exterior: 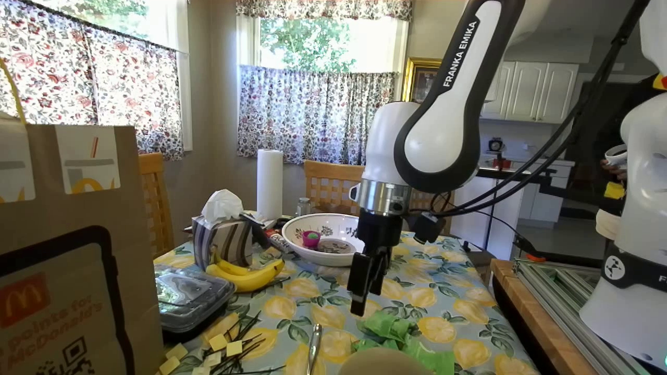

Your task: Take the green packet in the grey bowl out and place it on the table then pick up two green packets and place them in the grey bowl

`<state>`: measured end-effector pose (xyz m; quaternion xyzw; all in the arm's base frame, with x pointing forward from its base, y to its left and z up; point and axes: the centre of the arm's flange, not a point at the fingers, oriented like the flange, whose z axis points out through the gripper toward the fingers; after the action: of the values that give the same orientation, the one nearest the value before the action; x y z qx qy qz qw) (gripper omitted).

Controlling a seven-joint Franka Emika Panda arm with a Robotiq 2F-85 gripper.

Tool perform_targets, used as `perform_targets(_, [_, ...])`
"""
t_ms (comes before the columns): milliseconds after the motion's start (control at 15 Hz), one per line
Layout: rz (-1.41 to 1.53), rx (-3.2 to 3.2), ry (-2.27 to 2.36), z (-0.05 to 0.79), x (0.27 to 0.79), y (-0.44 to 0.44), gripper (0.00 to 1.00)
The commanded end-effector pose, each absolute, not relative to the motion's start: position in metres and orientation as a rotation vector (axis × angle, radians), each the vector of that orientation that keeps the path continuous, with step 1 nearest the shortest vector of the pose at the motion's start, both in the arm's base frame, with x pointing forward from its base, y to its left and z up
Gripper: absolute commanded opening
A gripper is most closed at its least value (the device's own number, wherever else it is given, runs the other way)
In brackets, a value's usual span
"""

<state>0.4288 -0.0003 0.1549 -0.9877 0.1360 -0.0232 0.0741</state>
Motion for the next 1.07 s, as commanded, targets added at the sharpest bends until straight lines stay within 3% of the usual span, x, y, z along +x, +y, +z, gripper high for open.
perform_targets(0, [0.003, -2.869, 0.584, 0.147, 0.435, -0.013, 1.00])
perform_targets(333, [0.211, -2.737, 0.677, 0.135, 0.431, -0.005, 1.00])
perform_targets(1000, [0.279, -2.754, 0.947, 0.127, 0.437, -0.018, 1.00])
